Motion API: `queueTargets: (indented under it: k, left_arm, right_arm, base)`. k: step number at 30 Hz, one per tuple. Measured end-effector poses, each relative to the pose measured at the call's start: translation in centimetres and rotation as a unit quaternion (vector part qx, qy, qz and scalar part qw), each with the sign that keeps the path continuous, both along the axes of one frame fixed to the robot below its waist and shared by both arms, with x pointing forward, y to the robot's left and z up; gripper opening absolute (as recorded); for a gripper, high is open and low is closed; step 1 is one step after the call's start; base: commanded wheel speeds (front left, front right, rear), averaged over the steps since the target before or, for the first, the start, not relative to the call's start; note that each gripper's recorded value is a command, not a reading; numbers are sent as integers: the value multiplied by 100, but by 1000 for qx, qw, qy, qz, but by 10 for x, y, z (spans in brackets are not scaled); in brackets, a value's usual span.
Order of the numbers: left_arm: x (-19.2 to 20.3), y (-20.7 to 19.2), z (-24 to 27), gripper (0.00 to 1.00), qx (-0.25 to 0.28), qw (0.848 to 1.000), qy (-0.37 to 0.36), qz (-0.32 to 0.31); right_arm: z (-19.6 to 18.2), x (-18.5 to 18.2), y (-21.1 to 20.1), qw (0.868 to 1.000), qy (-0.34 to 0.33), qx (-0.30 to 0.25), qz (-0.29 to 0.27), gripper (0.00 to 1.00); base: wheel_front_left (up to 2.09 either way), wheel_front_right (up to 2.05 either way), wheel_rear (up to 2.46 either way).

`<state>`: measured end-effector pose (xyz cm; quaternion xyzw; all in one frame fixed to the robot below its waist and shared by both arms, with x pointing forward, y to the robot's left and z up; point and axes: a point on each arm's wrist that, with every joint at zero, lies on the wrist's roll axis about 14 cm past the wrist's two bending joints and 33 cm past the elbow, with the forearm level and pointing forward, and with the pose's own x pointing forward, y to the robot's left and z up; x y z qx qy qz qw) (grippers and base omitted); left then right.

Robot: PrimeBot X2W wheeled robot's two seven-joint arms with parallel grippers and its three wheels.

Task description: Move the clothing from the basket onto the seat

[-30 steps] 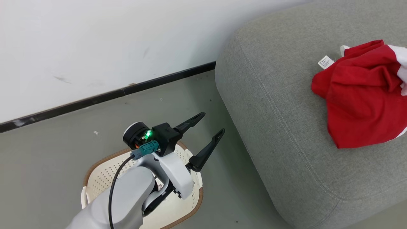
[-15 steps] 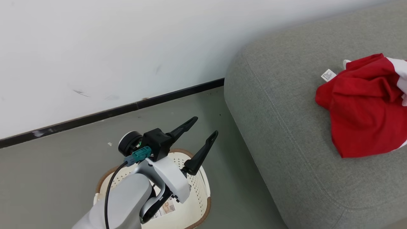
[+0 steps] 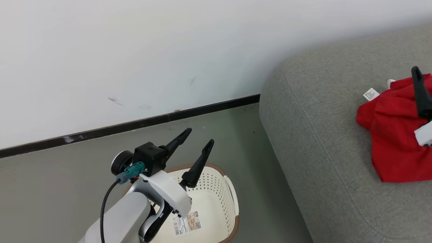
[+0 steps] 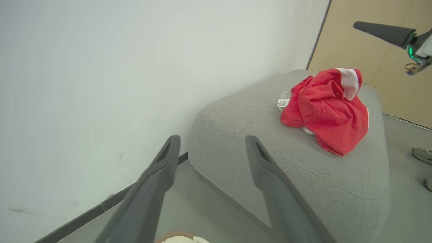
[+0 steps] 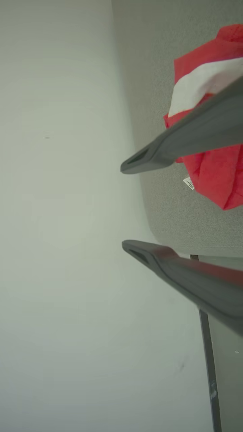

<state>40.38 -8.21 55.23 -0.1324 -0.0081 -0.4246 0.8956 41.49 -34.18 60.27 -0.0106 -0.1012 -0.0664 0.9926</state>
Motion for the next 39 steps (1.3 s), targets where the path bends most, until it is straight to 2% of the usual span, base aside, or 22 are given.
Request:
queueTargets:
  k: [9,20,33,39]
  left_arm:
    - [7,41,-4,100,-2,997,11,72]
    - [10,95,-15,100,0,986,29,163]
    - [2,168,-29,100,0,959,53,278]
    - [-3,197,-19,100,-5,944,38,328]
  right_arm:
    - [-15,8,44,998,3,22,52,100]
    - [-31,9,87,994,10,46,99,100]
    - [-51,-2,118,989,19,80,120,100]
    - [-67,-13,133,986,32,110,125,100]
  base:
    - [0,0,0]
    - [0,0,0]
    - [0,0,0]
    - [0,0,0]
